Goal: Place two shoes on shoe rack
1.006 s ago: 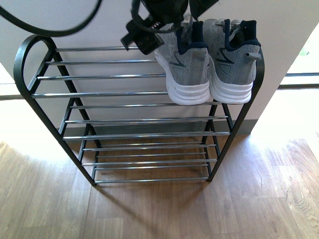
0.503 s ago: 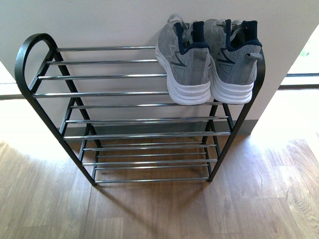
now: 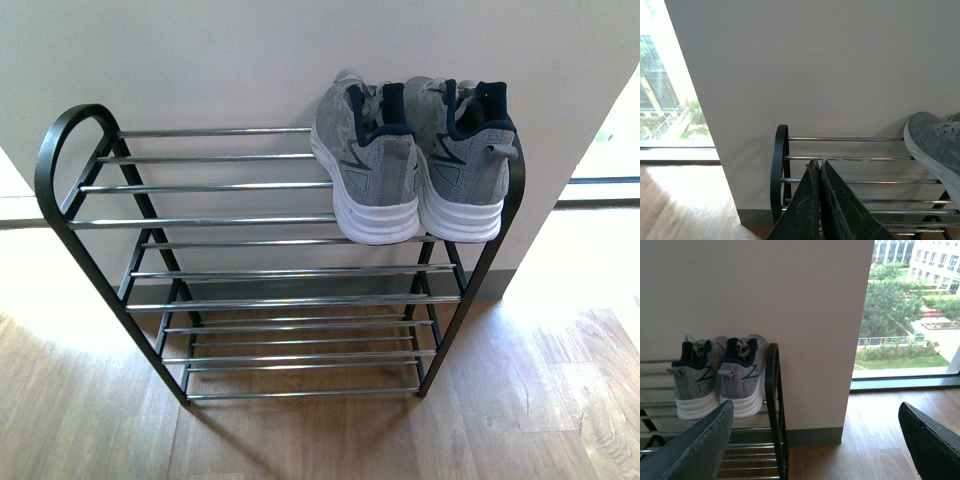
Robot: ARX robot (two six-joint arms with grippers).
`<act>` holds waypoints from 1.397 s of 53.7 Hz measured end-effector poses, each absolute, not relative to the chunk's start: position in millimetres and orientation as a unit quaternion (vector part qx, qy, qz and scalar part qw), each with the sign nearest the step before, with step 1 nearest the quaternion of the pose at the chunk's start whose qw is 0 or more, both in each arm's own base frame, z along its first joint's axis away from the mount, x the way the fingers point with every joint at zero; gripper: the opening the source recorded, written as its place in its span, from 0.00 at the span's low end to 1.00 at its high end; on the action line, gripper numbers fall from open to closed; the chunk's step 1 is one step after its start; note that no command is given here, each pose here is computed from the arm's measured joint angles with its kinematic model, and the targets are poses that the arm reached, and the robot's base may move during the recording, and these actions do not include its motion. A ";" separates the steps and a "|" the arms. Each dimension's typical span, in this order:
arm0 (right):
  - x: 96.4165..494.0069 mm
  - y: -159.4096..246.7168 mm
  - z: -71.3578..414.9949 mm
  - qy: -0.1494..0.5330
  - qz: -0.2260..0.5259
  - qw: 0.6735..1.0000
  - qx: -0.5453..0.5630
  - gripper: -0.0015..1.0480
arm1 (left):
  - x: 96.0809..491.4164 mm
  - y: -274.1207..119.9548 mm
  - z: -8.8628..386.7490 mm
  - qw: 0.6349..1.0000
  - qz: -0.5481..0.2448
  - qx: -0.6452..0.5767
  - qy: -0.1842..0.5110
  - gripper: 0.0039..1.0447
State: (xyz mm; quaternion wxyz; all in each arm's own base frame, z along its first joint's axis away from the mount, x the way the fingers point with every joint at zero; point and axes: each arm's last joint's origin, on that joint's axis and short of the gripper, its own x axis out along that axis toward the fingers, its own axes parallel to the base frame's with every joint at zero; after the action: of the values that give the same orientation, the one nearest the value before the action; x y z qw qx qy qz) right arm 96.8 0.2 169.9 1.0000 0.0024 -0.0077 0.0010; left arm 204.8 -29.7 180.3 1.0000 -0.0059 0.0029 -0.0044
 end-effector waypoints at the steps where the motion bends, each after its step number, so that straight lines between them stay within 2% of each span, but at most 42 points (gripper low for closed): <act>1: 96.8 0.2 169.9 -0.008 0.001 1.000 0.002 0.91 | 202.3 -28.2 179.6 1.000 -0.003 -0.006 0.003 0.01; 29: 96.8 0.2 169.9 -0.008 0.001 1.000 0.002 0.91 | 154.4 -0.7 163.5 1.000 0.001 -0.005 0.005 0.01; 75: 96.8 0.2 169.9 -0.008 0.001 1.000 0.002 0.91 | 115.8 -0.5 171.4 1.000 -0.002 -0.005 -0.008 0.01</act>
State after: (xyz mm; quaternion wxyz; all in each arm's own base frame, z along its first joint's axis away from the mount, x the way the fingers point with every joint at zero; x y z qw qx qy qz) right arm 96.8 0.2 169.9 1.0000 0.0024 -0.0077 0.0010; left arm 115.8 -0.5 171.4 1.0000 -0.0045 -0.0075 -0.0018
